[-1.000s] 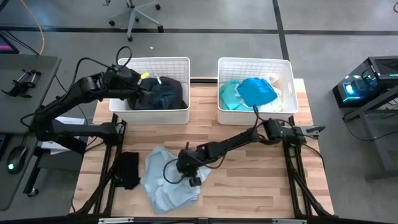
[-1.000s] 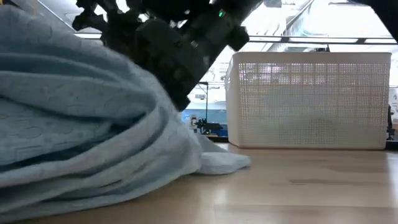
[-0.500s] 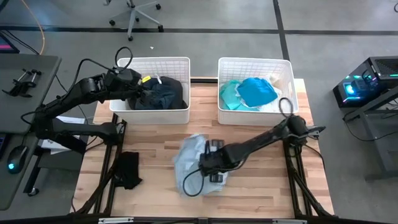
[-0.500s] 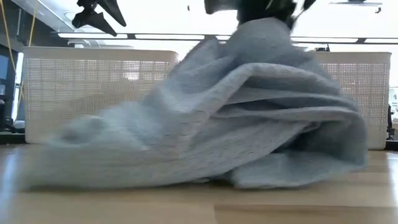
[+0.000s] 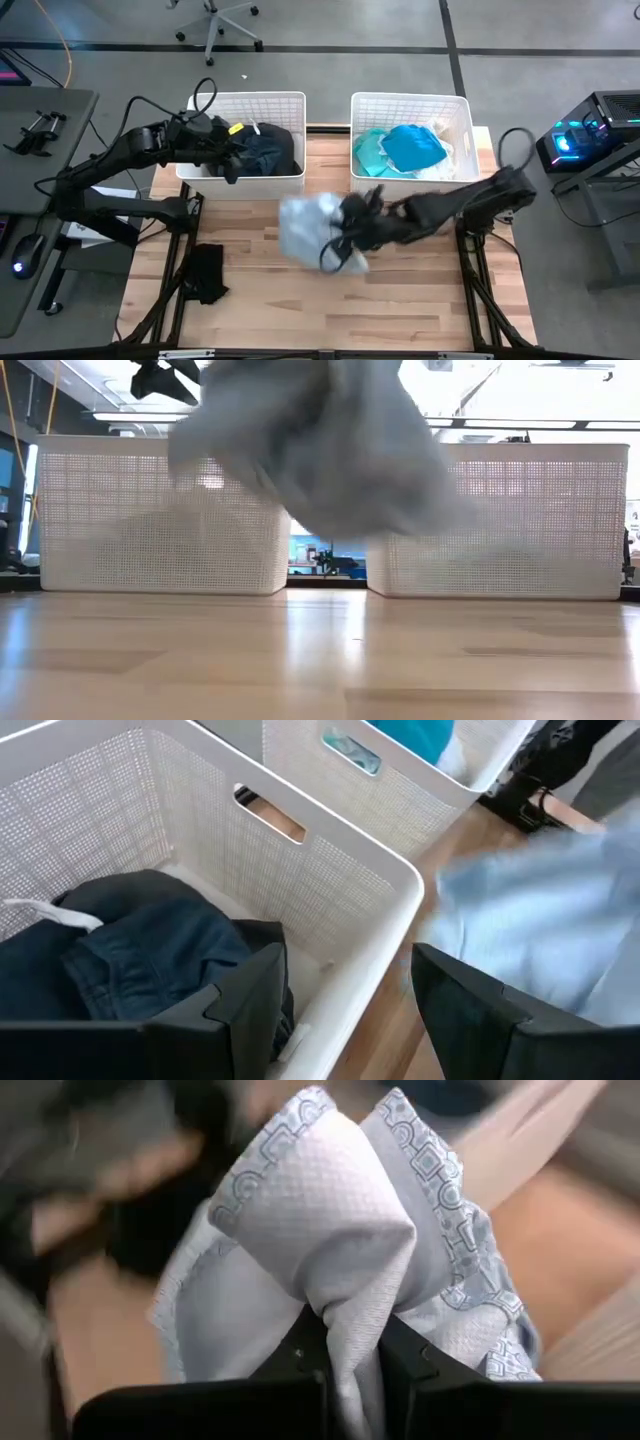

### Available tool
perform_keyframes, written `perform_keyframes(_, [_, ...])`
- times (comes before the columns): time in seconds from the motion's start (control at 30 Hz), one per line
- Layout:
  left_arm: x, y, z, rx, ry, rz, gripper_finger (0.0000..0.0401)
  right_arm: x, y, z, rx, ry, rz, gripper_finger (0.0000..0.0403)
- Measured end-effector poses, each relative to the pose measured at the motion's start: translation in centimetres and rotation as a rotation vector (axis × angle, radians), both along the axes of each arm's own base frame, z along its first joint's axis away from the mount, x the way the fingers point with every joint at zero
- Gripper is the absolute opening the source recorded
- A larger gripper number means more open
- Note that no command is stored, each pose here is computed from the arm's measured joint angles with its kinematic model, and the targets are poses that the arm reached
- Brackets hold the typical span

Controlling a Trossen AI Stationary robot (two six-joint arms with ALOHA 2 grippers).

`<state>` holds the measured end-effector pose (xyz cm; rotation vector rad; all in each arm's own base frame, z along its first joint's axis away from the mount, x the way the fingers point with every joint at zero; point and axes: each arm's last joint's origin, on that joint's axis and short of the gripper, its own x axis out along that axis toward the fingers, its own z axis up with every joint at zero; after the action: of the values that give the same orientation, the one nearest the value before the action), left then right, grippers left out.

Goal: Sort clothes
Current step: Put the blue patient gown into the right white bin

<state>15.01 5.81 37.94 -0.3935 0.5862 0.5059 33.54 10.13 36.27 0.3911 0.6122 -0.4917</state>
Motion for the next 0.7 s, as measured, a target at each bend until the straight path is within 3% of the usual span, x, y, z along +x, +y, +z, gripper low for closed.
perform_keyframes(0.2, [-0.3, -0.1, 0.1, 0.004, -0.007, -0.001, 0.0207, -3.6, -4.9, 6.4, -0.212, -0.142, -0.220, 0.0017])
perform_keyframes(0.4, [-0.4, -0.1, 0.2, 0.014, -0.012, 0.009, 0.0207, -9.1, -11.0, 11.1, -0.409, -0.087, -0.466, 0.0017])
perform_keyframes(0.57, [-0.4, 0.1, 0.3, 0.042, -0.013, 0.061, 0.0207, -13.6, -15.4, 11.0, -0.377, 0.108, -0.577, 0.0017])
perform_keyframes(0.7, [-0.3, 0.2, 0.5, 0.065, -0.033, 0.107, 0.0207, -15.4, -18.4, 7.1, -0.208, 0.383, -0.585, 0.0017])
